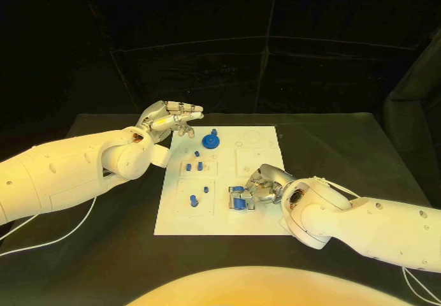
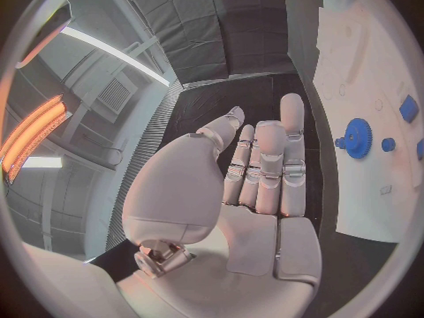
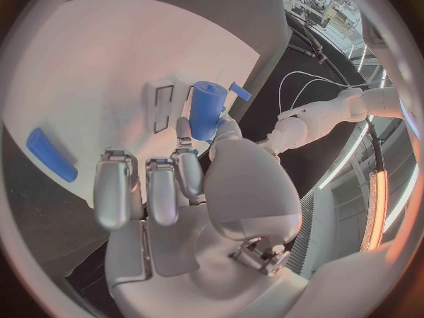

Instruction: Assemble the parts on the task board

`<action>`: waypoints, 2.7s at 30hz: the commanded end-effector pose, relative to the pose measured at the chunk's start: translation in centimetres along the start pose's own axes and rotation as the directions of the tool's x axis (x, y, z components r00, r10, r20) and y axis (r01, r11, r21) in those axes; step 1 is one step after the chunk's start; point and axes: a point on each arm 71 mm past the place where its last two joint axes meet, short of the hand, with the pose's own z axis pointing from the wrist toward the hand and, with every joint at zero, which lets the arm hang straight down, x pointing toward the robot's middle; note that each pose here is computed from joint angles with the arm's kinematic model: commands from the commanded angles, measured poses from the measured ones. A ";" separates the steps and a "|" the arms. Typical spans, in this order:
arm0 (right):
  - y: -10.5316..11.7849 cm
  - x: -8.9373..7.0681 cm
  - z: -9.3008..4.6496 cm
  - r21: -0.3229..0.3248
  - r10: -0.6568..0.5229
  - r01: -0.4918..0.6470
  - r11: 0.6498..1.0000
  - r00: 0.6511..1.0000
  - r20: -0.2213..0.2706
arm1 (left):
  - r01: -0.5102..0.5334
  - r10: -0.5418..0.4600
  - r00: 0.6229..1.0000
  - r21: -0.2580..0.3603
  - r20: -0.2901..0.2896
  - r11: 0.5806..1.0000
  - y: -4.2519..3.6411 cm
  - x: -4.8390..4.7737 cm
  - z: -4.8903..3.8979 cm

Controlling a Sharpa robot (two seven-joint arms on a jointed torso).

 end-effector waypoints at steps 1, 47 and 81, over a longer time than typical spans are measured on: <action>0.0 0.1 0.2 0.015 -0.022 0.022 1.000 1.000 -0.010 | 0.006 -0.006 1.000 0.009 -0.008 1.000 -0.13 0.13 0.08; -6.3 -5.3 -3.6 -0.016 -0.144 0.147 0.989 0.982 0.126 | 0.008 -0.008 1.000 0.003 -0.010 1.000 0.03 0.02 -0.19; -7.9 -4.6 -2.7 0.084 -0.402 0.402 0.912 0.915 -0.014 | 0.012 -0.012 1.000 -0.005 -0.013 1.000 0.29 -0.03 -0.41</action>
